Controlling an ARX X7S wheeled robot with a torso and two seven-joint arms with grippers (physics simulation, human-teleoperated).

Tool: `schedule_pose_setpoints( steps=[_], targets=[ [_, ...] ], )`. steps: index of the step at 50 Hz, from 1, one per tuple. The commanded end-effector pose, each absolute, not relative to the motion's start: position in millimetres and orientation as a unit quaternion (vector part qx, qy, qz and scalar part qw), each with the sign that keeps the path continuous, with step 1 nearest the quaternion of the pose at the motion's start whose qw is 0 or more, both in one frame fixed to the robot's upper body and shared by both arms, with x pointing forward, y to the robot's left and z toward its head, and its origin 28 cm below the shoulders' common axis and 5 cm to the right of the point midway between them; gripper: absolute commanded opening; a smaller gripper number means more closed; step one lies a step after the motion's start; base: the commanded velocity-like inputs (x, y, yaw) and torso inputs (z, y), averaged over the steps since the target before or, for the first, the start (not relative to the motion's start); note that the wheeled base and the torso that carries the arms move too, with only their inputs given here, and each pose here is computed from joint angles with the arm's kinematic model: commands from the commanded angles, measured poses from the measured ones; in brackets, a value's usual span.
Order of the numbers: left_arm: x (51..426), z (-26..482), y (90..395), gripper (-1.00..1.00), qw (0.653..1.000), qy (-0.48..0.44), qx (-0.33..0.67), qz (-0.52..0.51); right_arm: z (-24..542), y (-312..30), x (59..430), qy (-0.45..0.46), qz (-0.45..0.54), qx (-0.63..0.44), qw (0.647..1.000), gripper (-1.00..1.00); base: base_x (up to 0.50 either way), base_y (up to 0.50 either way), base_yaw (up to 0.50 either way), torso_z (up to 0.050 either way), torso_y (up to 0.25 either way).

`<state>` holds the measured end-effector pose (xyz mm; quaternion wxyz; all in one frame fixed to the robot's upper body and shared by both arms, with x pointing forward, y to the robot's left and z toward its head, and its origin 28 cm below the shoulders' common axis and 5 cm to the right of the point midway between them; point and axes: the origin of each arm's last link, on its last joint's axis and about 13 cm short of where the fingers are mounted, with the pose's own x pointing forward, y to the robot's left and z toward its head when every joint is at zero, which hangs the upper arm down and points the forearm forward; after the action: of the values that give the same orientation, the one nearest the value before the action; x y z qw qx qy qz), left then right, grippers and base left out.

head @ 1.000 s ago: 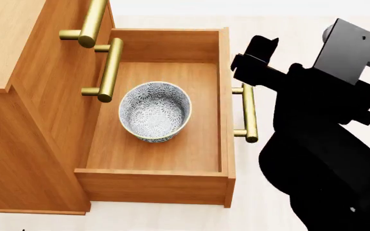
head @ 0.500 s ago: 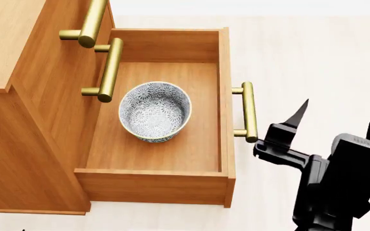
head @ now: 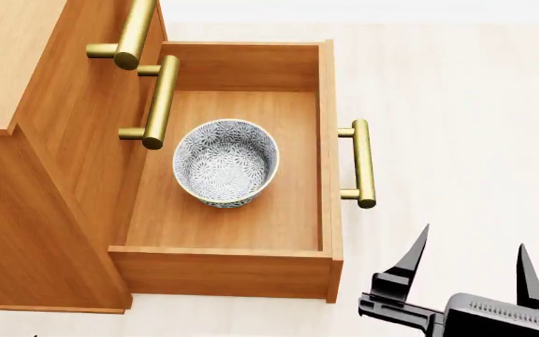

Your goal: Put the bowl in the bottom drawer of the cabinet and close it.

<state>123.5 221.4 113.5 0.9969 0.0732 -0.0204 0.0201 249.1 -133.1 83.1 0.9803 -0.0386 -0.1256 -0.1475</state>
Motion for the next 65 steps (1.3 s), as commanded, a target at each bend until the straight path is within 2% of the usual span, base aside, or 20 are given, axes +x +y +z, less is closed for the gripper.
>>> schedule_pose_setpoints(
  steps=[1, 24, 50, 65],
  targets=[
    [121, 122, 216, 1.0, 0.999, -0.034, 0.034, -0.007, 59, -130, 243, -0.104, -0.123, -0.055, 0.985, 1.0, 0.0, 0.0, 0.0, 0.0, 0.0],
    [121, 123, 217, 1.0, 0.999, -0.035, 0.034, -0.006, 37, -115, 234, -0.087, -0.084, -0.06, 0.991, 1.0, 0.0, 0.0, 0.0, 0.0, 0.0],
    [120, 123, 218, 1.0, 0.999, -0.036, 0.032, -0.004, 42, -105, 279, -0.077, -0.063, -0.066, 0.993, 1.0, 0.0, 0.0, 0.0, 0.0, 0.0],
    [120, 124, 218, 1.0, 0.999, -0.036, 0.03, -0.005, 37, -88, 281, -0.074, -0.025, -0.064, 0.995, 1.0, 0.0, 0.0, 0.0, 0.0, 0.0]
  ],
)
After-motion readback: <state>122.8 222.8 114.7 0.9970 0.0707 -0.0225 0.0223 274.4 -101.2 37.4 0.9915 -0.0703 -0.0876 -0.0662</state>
